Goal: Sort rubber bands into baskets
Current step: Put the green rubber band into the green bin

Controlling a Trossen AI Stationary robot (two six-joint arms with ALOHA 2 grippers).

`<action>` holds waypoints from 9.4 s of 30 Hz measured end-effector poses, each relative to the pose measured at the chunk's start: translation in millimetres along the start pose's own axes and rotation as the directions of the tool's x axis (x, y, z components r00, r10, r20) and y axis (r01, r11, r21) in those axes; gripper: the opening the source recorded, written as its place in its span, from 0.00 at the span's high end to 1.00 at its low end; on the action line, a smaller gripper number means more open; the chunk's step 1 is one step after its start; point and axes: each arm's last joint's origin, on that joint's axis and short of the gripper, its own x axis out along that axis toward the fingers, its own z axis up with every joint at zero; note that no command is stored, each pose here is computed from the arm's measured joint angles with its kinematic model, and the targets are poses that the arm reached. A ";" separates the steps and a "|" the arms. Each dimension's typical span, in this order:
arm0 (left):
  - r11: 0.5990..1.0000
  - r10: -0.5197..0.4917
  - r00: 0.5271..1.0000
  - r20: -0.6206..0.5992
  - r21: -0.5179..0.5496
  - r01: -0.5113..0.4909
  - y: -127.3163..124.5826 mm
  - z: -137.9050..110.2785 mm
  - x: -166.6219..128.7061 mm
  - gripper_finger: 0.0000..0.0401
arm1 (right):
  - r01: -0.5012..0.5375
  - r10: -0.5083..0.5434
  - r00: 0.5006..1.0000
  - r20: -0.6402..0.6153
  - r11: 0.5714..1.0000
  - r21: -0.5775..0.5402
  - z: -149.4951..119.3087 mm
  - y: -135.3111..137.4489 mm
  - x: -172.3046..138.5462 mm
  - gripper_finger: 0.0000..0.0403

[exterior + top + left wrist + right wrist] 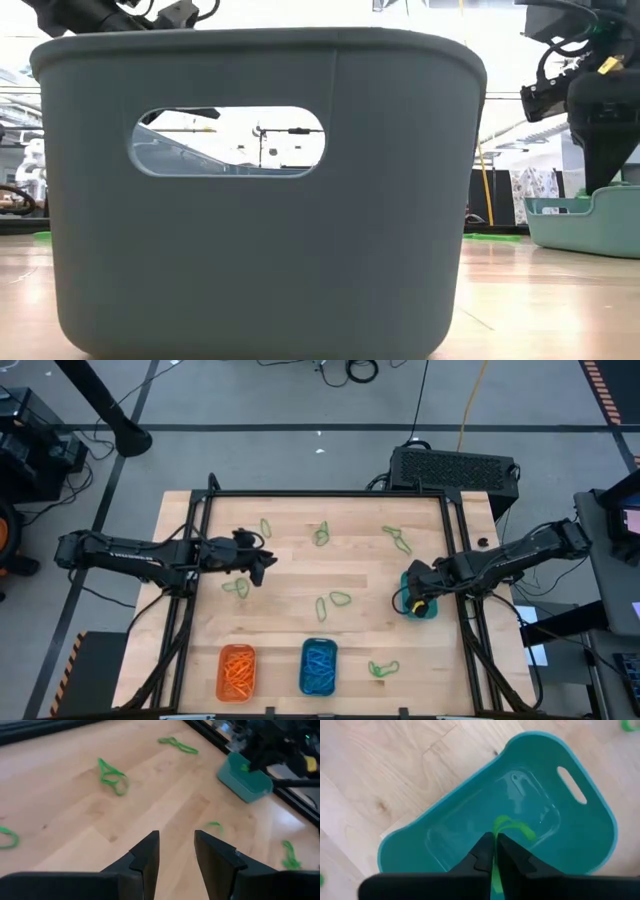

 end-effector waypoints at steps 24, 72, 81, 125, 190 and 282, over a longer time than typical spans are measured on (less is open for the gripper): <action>0.998 -0.064 0.993 -0.100 -0.023 0.062 -0.2 -5.1 -0.3 0.68 | -0.229 0.239 0.947 0.214 0.971 -0.073 30.9 25.1 -27.5 0.68; 0.997 -0.067 0.987 -0.148 -0.042 0.062 -0.8 -9.3 7.5 0.68 | -0.199 0.406 0.880 0.247 0.787 -0.584 99.3 93.0 119.2 0.71; 0.997 -0.068 0.986 -0.150 -0.043 0.063 -1.1 -9.5 7.4 0.68 | -0.255 0.451 0.857 0.249 0.792 -0.554 101.5 95.2 97.0 0.97; 0.878 0.284 0.720 -0.633 -0.131 -0.461 36.7 -53.3 -15.6 0.68 | 0.020 -0.036 0.986 -0.161 0.994 -0.103 32.0 7.2 -7.0 0.99; 0.873 0.437 0.606 -0.665 0.153 -0.462 32.0 -82.0 29.3 0.68 | -0.119 0.134 0.964 -0.231 0.990 0.076 33.6 15.6 -7.5 0.60; 0.803 -0.532 0.818 -0.218 0.178 0.569 -103.5 56.9 49.8 0.68 | -0.073 0.707 0.454 0.542 0.636 -0.768 145.8 128.2 -60.1 1.00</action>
